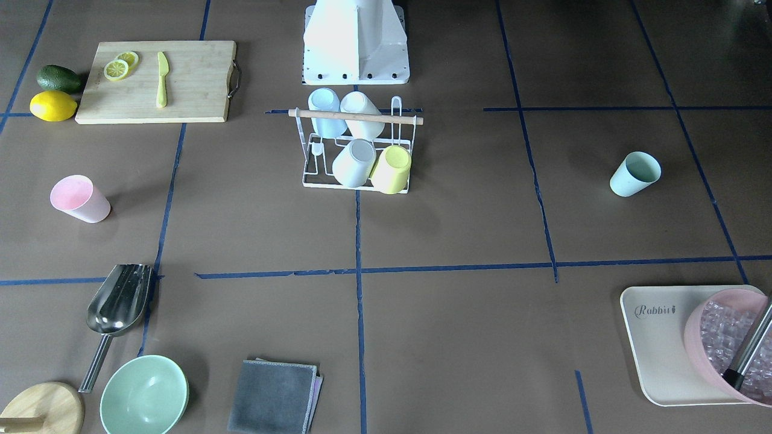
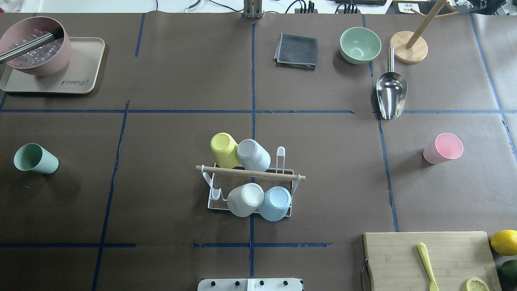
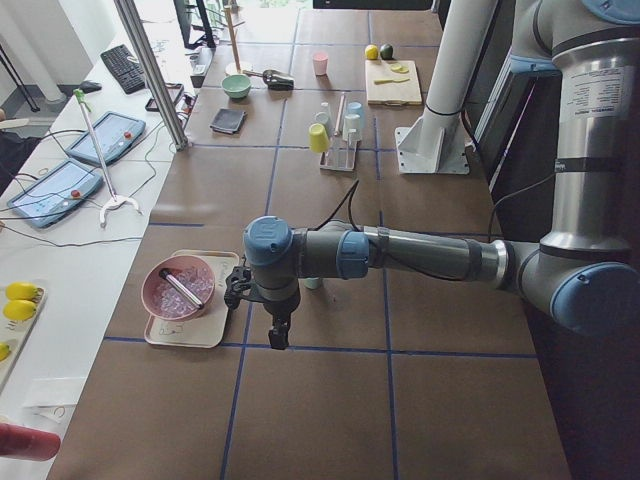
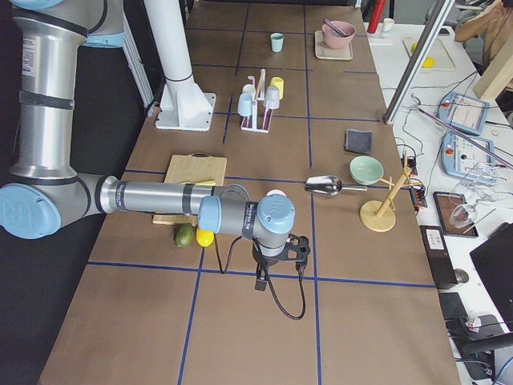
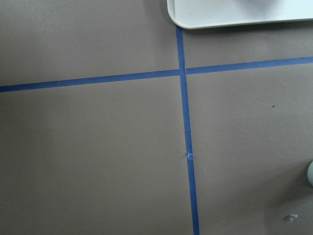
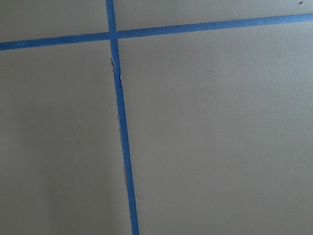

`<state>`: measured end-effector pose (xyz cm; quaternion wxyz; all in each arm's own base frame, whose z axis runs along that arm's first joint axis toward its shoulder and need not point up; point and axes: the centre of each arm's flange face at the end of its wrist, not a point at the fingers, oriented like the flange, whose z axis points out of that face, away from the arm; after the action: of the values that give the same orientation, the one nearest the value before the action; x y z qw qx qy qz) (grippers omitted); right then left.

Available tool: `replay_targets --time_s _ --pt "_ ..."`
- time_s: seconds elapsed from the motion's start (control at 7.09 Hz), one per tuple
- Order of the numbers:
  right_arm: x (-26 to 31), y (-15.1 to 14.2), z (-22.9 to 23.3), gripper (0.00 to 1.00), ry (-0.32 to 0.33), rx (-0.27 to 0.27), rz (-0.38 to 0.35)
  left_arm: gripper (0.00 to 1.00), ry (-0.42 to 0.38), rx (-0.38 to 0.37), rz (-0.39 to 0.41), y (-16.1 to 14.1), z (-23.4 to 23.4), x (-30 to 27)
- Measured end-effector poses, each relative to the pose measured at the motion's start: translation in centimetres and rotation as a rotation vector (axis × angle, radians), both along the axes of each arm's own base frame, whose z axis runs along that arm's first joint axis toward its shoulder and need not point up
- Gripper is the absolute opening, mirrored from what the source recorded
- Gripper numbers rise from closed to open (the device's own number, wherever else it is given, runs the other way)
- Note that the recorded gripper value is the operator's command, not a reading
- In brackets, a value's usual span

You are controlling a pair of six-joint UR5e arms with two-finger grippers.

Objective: Place cup on cup holder

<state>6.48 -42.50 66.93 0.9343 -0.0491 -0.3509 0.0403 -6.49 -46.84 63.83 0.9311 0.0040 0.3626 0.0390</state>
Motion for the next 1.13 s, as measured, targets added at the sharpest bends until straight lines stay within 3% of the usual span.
replay_targets --time_s 0.28,0.85,1.13 --pt "0.0 0.0 0.0 1.0 0.001 0.004 -0.001 1.0 -0.001 -0.041 -0.046 0.0 1.0 -0.1" --pt "0.1 -0.2 -0.8 1.0 0.009 0.027 -0.004 1.0 0.004 -0.025 -0.071 -0.5 0.5 -0.1" --pt "-0.8 -2.4 -3.2 1.0 0.008 0.065 -0.017 1.0 0.009 -0.01 -0.069 -0.9 -0.9 0.0"
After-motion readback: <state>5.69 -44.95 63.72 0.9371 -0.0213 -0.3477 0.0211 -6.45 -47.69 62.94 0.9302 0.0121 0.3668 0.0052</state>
